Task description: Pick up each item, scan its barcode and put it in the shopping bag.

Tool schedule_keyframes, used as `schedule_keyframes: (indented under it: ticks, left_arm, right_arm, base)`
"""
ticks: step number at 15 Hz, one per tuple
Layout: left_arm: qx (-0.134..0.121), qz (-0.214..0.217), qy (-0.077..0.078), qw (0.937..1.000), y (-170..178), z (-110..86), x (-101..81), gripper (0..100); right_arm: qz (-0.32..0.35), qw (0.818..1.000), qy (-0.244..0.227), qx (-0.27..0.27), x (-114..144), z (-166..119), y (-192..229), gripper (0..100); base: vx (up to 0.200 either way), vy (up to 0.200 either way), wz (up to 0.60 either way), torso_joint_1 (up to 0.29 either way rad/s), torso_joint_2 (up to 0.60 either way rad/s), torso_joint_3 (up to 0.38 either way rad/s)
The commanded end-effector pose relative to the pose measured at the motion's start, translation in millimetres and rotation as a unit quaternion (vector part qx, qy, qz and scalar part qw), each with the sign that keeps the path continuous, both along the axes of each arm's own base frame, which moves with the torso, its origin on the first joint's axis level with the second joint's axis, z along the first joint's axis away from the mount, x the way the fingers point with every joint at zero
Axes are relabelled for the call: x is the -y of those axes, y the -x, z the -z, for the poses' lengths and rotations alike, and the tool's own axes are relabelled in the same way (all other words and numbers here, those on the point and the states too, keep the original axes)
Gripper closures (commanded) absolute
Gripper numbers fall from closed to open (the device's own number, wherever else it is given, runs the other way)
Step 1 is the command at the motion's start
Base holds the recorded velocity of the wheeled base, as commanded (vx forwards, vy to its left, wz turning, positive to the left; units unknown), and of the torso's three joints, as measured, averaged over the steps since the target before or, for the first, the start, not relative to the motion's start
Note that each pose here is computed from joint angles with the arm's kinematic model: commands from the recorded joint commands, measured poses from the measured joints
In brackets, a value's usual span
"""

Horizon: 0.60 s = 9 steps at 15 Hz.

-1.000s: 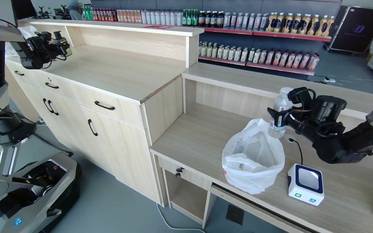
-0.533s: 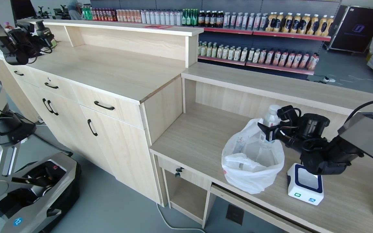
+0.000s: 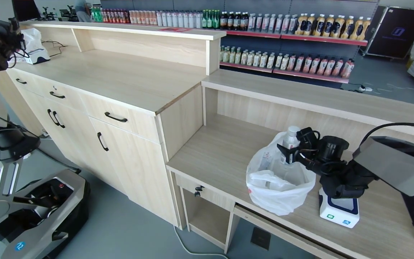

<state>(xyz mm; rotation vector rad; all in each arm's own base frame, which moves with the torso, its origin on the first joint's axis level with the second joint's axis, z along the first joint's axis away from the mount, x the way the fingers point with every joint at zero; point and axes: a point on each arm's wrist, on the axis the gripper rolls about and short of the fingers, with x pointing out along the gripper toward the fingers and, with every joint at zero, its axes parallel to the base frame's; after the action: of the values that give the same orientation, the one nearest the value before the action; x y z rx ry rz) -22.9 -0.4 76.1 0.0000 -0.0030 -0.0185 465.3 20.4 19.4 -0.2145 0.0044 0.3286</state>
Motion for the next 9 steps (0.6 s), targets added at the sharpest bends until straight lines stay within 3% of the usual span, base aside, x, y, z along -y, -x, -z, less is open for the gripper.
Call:
schedule_keyframes:
  ticks: [1,9]
  left_arm:
    - [0.0,0.0,0.0,1.0,0,0.0,0.0,0]
    - [0.0,0.0,0.0,1.0,0,0.0,0.0,0]
  right_arm:
    - [-0.001,1.0,0.0,-0.008,-1,16,-7,100]
    - [-0.008,1.0,0.016,-0.026,1,38,-9,100]
  base:
    - [0.0,0.0,0.0,0.0,0.0,0.0]
    - [0.0,0.0,0.0,0.0,0.0,0.0]
